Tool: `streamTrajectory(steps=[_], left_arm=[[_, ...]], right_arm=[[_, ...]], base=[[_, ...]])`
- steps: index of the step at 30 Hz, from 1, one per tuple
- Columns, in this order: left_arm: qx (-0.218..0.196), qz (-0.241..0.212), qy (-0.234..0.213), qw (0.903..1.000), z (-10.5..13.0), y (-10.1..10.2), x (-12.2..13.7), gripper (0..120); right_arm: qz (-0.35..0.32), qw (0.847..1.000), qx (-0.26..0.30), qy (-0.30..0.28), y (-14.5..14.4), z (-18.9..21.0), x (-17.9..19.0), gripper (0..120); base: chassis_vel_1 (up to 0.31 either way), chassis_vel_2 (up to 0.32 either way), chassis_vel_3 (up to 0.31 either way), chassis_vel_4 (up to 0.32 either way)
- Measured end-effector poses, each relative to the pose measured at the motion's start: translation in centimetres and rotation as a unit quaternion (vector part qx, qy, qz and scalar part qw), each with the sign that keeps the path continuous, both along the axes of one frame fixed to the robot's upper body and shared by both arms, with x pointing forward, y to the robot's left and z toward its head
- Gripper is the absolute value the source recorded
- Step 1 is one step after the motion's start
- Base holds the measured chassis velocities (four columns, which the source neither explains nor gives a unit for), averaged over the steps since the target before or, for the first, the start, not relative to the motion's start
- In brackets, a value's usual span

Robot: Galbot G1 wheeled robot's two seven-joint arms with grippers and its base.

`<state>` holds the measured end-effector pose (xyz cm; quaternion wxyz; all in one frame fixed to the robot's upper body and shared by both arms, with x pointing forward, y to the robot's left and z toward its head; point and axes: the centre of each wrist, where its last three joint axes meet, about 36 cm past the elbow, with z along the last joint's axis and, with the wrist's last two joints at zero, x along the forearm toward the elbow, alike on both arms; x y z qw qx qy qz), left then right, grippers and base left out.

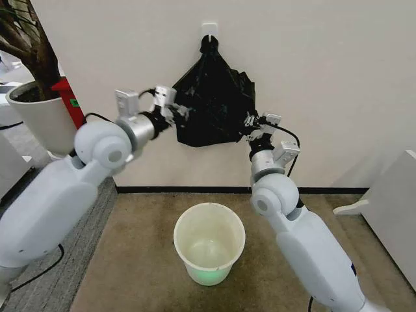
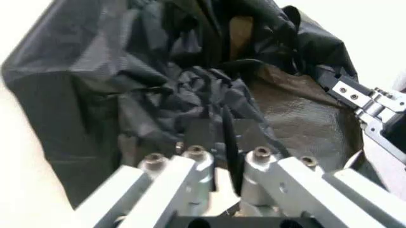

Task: Place the garbage bag over the trash bin.

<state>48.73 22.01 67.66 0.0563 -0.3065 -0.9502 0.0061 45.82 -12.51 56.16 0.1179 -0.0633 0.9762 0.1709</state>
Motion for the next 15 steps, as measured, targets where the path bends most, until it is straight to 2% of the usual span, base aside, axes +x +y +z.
streamTrajectory(steps=[2,3,6,7,8,11,14,15], left_arm=[[0.001,0.0,0.001,1.0,0.0,-0.2,-0.1,11],[0.003,0.0,0.0,1.0,-0.1,-0.7,-0.2,22],[0.012,0.003,-0.008,0.9999,-0.3,-1.8,-0.1,30],[0.014,0.008,-0.011,0.9998,-0.3,-2.4,0.0,38],[0.014,0.008,-0.011,0.9998,-0.3,-2.4,0.0,38],[0.029,0.026,-0.031,0.9987,0.1,-3.8,0.6,48],[0.051,0.034,-0.036,0.9974,0.4,-4.8,1.2,65],[0.051,0.034,-0.036,0.9974,0.4,-4.8,1.2,65]], right_arm=[[0.001,1.0,0.0,0.0,0.0,0.0,0.0,0],[0.002,1.0,-0.002,0.001,0.1,-0.1,-0.2,0],[0.004,1.0,-0.005,0.003,0.3,-0.4,-0.4,0],[0.005,1.0,-0.006,0.004,0.2,-0.5,-0.6,0],[0.005,1.0,-0.006,0.004,0.2,-0.5,-0.6,0],[0.003,1.0,-0.009,0.006,-0.1,-0.8,-0.7,0],[0.004,1.0,-0.01,0.007,-0.2,-0.9,-0.8,0],[0.004,1.0,-0.01,0.007,-0.2,-0.9,-0.8,0]], base=[[0.0,0.0,0.0,0.0],[0.0,0.0,0.0,0.0],[0.0,0.0,0.0,0.0],[0.0,0.0,0.0,0.0],[0.0,0.0,0.0,0.0],[0.0,0.0,0.0,0.0],[0.0,0.0,0.0,0.0],[0.0,0.0,0.0,0.0]])
